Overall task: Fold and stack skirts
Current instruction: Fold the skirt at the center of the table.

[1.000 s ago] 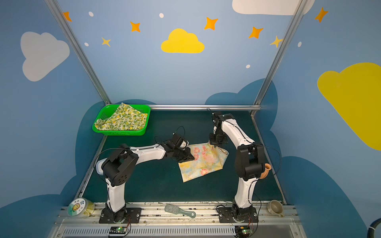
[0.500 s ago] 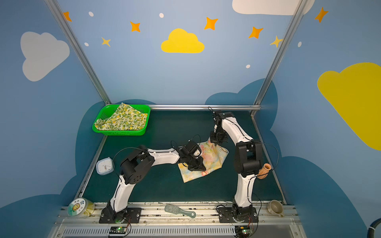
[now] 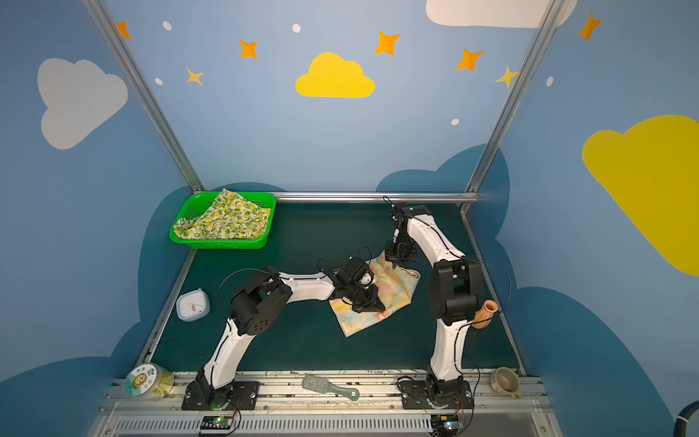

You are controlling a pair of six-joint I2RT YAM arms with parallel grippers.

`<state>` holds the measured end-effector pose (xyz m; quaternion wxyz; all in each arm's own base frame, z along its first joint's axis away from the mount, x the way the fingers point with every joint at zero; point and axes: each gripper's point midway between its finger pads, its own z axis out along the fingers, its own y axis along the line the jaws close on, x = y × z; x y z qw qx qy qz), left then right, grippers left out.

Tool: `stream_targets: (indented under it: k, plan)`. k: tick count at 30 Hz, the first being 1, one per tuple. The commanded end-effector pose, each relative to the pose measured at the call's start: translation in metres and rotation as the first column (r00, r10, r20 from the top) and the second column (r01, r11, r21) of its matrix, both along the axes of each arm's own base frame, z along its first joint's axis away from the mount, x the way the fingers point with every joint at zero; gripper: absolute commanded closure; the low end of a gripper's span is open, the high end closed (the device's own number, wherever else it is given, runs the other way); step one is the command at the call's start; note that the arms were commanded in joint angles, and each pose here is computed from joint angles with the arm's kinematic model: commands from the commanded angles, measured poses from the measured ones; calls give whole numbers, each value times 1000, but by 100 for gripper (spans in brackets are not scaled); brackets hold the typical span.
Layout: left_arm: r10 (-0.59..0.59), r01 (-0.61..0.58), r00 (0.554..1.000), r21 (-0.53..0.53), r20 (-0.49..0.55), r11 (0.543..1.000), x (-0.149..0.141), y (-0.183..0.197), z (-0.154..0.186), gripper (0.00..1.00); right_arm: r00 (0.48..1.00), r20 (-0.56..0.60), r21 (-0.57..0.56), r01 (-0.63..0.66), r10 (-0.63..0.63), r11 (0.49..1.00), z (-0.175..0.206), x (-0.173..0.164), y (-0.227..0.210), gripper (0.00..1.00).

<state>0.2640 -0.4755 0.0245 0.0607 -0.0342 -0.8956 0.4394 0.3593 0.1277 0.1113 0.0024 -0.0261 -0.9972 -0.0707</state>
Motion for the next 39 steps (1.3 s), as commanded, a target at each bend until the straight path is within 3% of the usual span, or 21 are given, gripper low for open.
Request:
stream_targets:
  k: [1,8,13,18,23,28,39]
  plan:
    - [33,-33,999,49,-7,998,4,2,-23,90,999,-6,68,35,-34,997,15,-16,15,100]
    - [48,-48,999,38,7,998,7,1,-22,91,999,-14,123,37,-35,992,11,-30,42,100]
    - [90,-89,995,-28,38,996,16,7,18,91,999,-8,108,41,-40,993,8,-30,43,100]
    - [107,-106,993,-20,53,994,20,45,47,90,999,8,95,39,-40,995,10,-26,41,100]
    - [73,-80,994,95,81,992,12,85,38,90,999,14,94,43,-45,995,10,-23,41,100]
    - [32,-43,997,165,68,985,-4,103,16,91,999,5,103,39,-40,994,8,-22,44,100]
    - [18,-21,1000,176,20,984,-17,92,-18,92,998,-7,190,58,-58,980,22,-25,57,100]
